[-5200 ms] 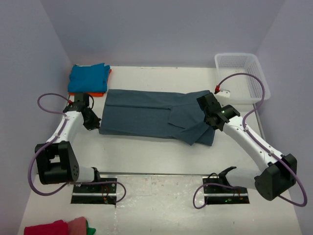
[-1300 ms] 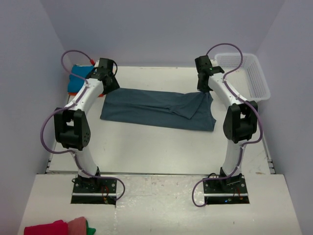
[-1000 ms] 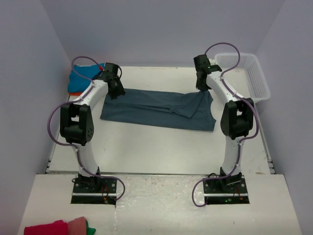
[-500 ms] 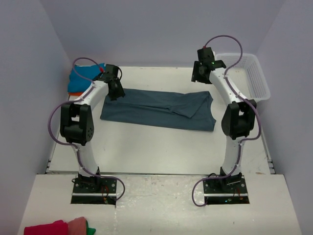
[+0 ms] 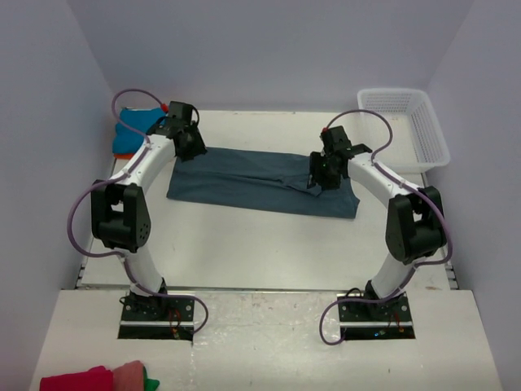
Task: Fold and stack the t-shirts
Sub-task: Fold the other side of the tshirt into a rectangle
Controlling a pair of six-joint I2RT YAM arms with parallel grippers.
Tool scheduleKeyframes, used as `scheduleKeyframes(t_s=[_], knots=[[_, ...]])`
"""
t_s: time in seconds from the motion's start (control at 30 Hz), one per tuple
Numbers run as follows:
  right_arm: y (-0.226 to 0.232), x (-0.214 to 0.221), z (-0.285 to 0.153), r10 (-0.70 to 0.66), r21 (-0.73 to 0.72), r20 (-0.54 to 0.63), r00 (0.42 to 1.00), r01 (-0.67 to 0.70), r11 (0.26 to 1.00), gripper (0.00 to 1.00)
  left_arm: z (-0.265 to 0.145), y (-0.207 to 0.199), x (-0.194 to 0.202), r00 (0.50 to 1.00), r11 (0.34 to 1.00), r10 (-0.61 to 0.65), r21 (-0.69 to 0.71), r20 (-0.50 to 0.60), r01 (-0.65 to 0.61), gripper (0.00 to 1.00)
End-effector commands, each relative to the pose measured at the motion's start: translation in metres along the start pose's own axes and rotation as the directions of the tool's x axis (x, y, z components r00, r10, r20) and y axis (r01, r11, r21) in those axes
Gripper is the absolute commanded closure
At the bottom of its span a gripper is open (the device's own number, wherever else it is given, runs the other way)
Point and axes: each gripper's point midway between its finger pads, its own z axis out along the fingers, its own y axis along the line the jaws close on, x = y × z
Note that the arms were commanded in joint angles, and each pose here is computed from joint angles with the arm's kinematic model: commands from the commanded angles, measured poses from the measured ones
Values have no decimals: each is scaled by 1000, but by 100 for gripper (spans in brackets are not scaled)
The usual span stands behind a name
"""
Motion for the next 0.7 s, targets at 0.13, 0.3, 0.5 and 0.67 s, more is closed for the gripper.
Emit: scheduleKeyframes(t_s=[0.13, 0.3, 0.5, 0.67], knots=[[12, -9, 13, -28, -25, 25, 999, 29, 999, 49, -20, -6, -4, 999, 998, 39, 46, 30, -40, 55], [9, -6, 28, -29, -5, -1, 1000, 29, 1000, 55, -21, -8, -4, 999, 997, 40, 57, 32, -41, 55], [0, -4, 39, -30, 44, -16, 999, 31, 999, 55, -25, -10, -7, 998, 997, 43, 70, 40, -46, 54], [-5, -6, 44, -35, 77, -19, 999, 36, 996, 55, -24, -11, -4, 998, 996, 50, 79, 31, -52, 54]])
